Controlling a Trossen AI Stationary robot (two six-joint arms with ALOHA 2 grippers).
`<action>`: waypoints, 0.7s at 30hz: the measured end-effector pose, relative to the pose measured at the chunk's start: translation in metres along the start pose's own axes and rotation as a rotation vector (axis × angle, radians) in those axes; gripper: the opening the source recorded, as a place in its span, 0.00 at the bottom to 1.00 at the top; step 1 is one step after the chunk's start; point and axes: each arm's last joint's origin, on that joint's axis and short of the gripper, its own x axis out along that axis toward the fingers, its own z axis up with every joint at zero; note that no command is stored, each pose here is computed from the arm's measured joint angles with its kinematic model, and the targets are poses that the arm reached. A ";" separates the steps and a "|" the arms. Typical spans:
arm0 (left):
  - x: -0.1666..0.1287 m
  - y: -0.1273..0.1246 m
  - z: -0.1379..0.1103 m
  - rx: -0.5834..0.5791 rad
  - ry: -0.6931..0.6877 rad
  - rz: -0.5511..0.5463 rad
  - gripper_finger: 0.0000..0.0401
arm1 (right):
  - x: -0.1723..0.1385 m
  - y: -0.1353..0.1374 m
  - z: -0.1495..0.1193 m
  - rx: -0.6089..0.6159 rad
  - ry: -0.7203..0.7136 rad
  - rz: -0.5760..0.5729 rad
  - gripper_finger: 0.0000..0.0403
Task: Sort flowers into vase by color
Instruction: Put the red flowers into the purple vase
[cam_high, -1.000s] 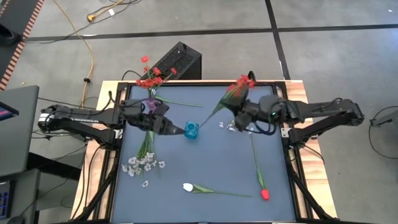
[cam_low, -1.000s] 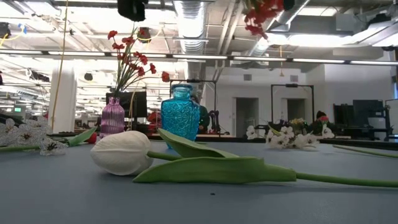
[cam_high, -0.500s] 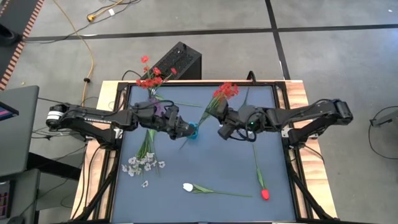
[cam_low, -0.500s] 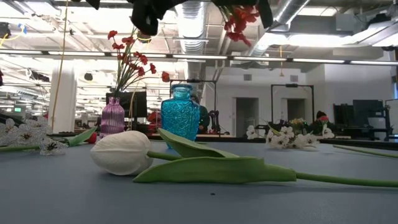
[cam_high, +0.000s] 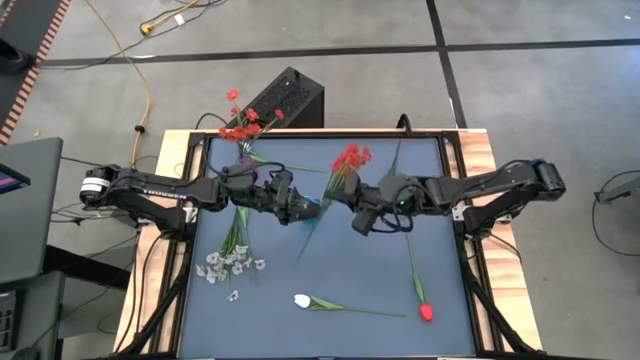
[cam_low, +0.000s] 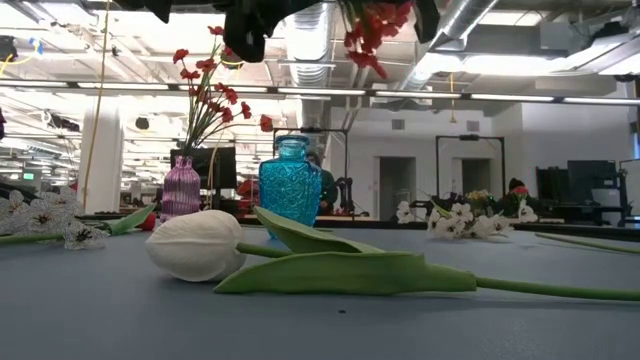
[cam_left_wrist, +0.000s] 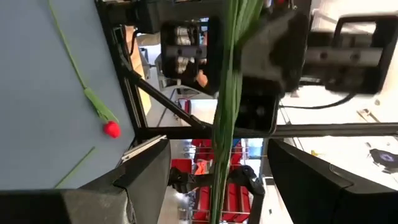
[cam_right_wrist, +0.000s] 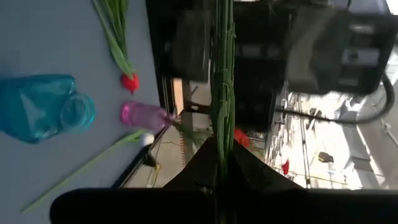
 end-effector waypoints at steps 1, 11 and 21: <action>0.000 0.000 0.000 0.001 0.000 -0.002 0.64 | 0.001 0.002 0.001 -0.004 0.007 0.007 0.11; 0.001 0.002 -0.002 0.036 0.038 0.012 0.60 | 0.016 0.012 0.010 -0.009 0.015 0.019 0.11; 0.001 0.003 -0.003 0.089 0.055 0.023 0.20 | 0.015 0.009 0.012 0.034 0.006 -0.004 0.13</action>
